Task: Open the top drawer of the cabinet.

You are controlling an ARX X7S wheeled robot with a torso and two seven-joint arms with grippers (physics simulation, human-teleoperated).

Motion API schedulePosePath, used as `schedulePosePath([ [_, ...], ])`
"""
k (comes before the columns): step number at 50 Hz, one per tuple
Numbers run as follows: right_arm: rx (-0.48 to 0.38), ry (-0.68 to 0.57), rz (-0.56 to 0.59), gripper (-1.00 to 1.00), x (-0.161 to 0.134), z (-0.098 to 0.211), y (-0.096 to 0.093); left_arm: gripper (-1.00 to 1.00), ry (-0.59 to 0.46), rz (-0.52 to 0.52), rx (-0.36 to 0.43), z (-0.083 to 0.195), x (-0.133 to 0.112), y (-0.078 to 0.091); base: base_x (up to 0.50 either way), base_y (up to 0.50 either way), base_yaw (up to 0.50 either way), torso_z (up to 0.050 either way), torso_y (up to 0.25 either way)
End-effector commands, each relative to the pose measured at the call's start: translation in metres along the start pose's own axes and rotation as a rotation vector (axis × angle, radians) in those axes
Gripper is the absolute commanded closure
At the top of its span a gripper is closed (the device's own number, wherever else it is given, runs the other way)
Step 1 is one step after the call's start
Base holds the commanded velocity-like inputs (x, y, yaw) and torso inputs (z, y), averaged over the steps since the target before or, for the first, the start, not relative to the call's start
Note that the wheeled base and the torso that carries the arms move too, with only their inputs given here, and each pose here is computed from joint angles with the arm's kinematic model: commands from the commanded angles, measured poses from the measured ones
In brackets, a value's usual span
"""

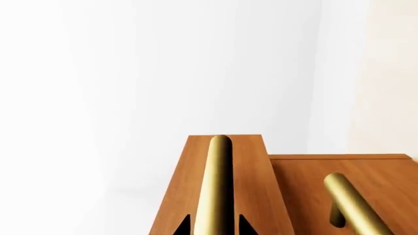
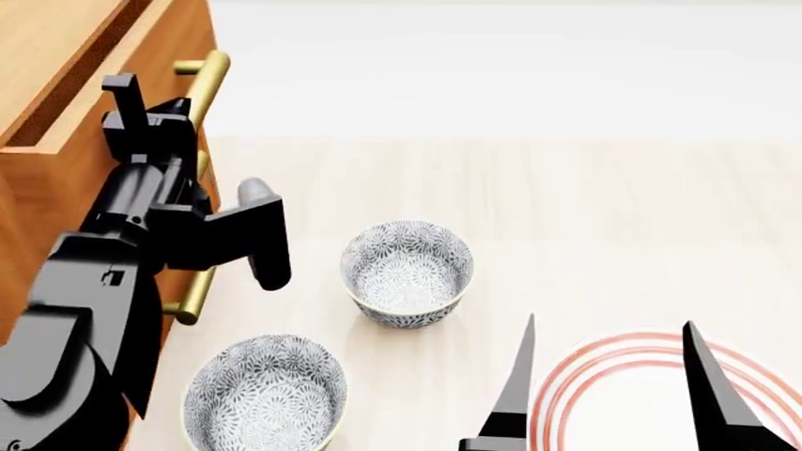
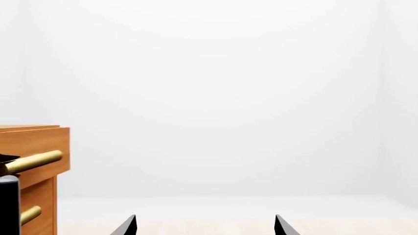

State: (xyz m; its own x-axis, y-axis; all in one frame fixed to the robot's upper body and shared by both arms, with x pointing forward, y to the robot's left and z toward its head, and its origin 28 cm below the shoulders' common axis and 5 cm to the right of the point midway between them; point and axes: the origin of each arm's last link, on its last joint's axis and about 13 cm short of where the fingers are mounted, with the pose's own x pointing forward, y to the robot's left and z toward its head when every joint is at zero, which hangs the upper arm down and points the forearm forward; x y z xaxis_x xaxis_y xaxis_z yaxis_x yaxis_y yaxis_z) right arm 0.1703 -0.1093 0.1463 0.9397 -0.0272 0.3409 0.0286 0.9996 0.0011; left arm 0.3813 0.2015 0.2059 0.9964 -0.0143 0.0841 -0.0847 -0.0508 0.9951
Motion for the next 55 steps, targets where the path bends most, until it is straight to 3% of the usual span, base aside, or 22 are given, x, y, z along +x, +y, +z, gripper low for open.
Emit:
schedulePosePath([
  [1,0.0,-0.032,-0.005,-1.0,-0.002,0.005,-0.002,1.0,-0.06,-0.101,-0.127,0.031,-0.013,-0.006,0.0,0.0,0.0,0.0,0.01],
  [30,0.004,-0.036,-0.009,-1.0,-0.004,0.008,-0.002,1.0,-0.116,-0.122,-0.181,0.061,-0.022,0.0,-0.01,0.0,0.0,0.0,0.001],
  [49,0.006,-0.037,-0.01,-1.0,-0.003,0.007,-0.002,1.0,-0.102,-0.116,-0.178,0.06,-0.02,0.001,-0.01,0.0,0.0,0.0,0.002],
  [50,0.006,-0.038,-0.009,-1.0,-0.003,0.008,-0.002,-1.0,-0.098,-0.118,-0.18,0.06,-0.019,0.001,-0.01,0.0,0.0,0.0,0.0],
  [55,0.007,-0.037,-0.01,-1.0,-0.003,0.008,-0.002,-1.0,-0.106,-0.119,-0.188,0.062,-0.02,0.001,0.0,0.0,0.0,0.0,0.0],
])
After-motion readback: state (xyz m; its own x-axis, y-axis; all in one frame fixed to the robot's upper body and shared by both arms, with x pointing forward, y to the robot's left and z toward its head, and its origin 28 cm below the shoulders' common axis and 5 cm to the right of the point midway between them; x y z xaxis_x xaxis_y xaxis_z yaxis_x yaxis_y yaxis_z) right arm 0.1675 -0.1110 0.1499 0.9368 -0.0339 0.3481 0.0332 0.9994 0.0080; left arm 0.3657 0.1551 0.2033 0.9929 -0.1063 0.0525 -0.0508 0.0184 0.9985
